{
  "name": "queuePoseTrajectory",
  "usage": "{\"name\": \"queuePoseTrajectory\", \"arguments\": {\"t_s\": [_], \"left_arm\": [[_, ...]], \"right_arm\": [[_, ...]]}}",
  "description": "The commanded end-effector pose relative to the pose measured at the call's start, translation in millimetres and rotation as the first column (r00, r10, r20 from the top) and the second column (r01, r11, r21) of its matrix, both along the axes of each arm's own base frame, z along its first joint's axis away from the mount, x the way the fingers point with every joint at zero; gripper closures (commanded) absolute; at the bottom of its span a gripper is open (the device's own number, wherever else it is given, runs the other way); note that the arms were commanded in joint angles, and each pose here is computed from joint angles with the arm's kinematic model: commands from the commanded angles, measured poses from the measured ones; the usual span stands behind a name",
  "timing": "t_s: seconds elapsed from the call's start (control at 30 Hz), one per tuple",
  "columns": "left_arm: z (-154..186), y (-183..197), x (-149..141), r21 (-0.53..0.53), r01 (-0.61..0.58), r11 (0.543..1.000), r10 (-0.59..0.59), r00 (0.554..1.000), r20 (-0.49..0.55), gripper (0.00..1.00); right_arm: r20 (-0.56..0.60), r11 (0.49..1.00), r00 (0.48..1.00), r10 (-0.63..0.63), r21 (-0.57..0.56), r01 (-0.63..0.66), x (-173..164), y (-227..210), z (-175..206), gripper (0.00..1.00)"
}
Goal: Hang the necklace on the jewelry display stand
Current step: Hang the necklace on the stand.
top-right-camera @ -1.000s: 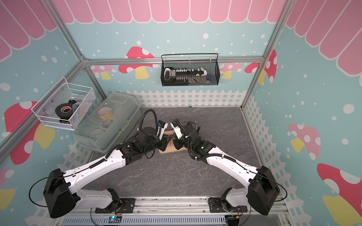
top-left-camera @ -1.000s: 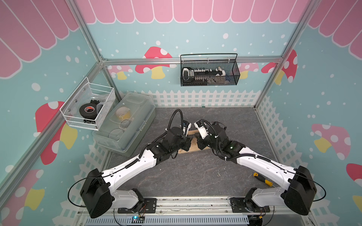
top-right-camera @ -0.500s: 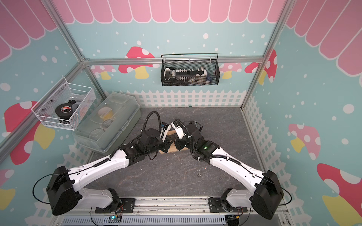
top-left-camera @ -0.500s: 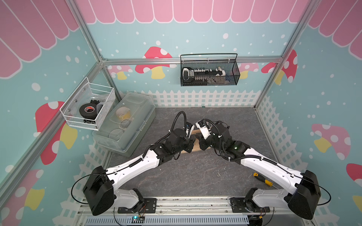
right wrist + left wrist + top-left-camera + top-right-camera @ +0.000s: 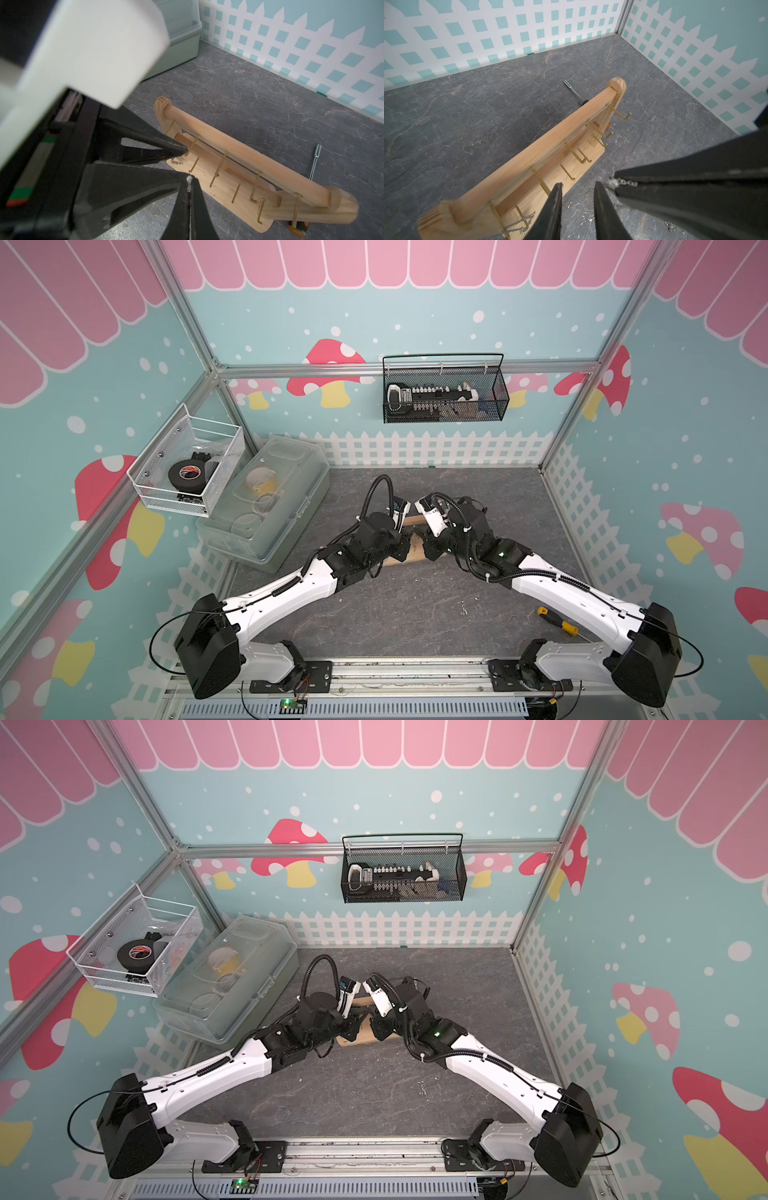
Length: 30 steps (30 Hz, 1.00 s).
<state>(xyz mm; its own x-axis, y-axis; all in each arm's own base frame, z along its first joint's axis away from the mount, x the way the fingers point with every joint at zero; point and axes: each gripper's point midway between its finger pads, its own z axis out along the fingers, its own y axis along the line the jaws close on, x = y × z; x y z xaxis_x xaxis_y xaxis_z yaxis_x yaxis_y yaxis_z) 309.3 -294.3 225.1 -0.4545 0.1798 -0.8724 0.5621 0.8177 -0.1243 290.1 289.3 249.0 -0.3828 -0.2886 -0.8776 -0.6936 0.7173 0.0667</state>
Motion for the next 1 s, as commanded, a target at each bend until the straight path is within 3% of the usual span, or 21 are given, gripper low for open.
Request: {"name": "queuePoseTrajectory", "arguments": {"t_s": [0.0, 0.97], "left_arm": [[8, -1, 1, -0.011, 0.004, 1.000, -0.004, 0.999, 0.034, 0.73], [2, -1, -11, 0.015, 0.042, 0.999, -0.042, 0.999, 0.013, 0.74]], "right_arm": [[0.028, 0.999, 1.000, 0.009, 0.041, -0.010, -1, 0, 22, 0.98], [0.043, 0.999, 0.999, -0.014, 0.035, 0.013, 4, -4, 27, 0.98]]}}
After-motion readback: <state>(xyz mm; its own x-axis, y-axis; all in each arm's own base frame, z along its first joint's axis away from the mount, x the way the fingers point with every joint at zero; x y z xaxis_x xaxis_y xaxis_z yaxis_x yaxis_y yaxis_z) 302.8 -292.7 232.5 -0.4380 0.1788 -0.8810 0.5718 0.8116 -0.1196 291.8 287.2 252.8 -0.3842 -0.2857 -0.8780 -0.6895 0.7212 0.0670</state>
